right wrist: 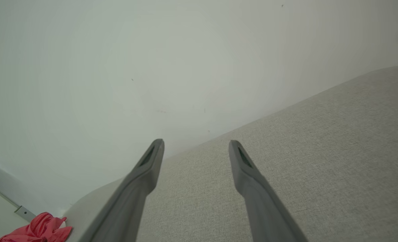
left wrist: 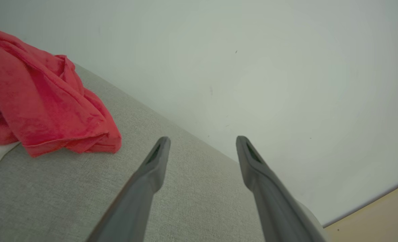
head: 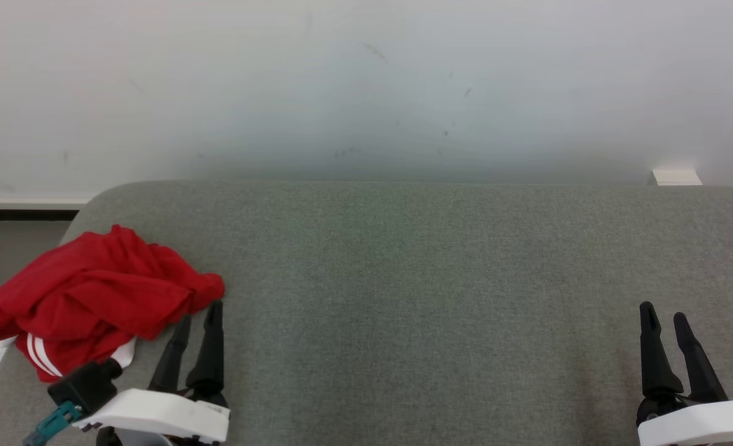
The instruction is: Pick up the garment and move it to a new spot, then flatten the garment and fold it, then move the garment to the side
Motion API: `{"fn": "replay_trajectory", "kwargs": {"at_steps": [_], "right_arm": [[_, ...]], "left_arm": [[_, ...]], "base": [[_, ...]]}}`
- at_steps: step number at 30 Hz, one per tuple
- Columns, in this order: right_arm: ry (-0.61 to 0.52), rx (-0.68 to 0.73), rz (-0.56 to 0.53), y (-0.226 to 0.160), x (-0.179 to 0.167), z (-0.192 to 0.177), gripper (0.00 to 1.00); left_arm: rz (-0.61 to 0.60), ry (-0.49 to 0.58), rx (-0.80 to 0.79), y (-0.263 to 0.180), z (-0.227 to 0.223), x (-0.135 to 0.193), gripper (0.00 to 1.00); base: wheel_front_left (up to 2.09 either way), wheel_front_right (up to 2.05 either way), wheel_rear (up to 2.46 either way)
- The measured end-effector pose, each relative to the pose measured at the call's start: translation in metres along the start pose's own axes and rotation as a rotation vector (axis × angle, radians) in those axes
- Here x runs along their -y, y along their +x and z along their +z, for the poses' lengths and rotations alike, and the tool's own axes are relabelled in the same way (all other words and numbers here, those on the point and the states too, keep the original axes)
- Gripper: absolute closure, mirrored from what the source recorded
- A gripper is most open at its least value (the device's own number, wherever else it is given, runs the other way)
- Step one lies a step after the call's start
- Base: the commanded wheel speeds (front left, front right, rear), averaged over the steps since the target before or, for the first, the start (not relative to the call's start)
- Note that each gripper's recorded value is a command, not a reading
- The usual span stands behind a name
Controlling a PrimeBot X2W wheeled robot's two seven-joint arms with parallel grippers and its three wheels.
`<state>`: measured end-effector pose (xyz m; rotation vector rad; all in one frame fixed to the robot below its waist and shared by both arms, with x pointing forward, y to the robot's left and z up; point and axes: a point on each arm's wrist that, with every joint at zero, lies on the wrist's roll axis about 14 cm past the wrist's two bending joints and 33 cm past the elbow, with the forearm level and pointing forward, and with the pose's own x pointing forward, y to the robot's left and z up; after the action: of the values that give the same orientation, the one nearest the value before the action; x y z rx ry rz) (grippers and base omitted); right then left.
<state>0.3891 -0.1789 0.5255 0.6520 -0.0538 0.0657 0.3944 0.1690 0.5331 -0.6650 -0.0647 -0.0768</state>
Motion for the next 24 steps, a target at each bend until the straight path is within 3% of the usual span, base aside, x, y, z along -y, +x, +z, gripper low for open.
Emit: {"fn": "replay_trajectory", "kwargs": {"at_steps": [24], "right_arm": [[-0.259, -0.033, 0.071, -0.001, -0.016, -0.011, 0.0]], "left_arm": [[-0.037, 0.335, -0.005, -0.002, -0.006, 0.007, 0.0]], "base": [[0.0, 0.0, 0.0]]}}
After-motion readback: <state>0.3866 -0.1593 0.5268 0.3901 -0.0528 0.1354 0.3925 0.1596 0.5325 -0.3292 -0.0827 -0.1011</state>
